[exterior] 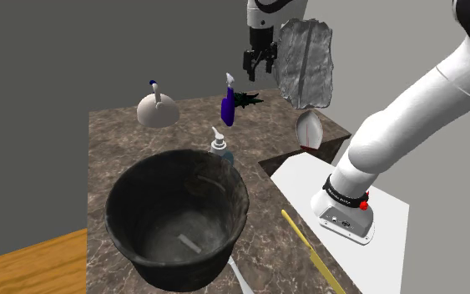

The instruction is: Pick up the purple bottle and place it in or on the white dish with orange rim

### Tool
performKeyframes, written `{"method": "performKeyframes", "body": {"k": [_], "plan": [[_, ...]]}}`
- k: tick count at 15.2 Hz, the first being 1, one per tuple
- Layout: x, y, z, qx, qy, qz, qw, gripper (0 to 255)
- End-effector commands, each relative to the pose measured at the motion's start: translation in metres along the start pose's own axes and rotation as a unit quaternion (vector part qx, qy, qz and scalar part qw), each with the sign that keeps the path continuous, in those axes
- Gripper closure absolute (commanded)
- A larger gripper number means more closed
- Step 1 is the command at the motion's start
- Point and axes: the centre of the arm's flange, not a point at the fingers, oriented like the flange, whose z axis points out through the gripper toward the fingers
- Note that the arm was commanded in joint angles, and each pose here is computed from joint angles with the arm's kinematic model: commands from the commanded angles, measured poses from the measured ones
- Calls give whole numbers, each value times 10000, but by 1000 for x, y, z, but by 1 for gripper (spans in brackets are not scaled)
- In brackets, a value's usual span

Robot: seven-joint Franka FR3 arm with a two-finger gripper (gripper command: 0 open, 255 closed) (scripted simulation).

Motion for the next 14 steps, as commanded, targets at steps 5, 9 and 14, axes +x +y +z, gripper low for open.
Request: {"method": "performKeyframes", "body": {"k": [5, 9, 14], "plan": [[76, 9, 20, 63, 23, 129, 9999, 0], [126, 16, 33, 104, 34, 213, 9997, 0], [158, 21, 51, 131, 41, 267, 9995, 0]]}}
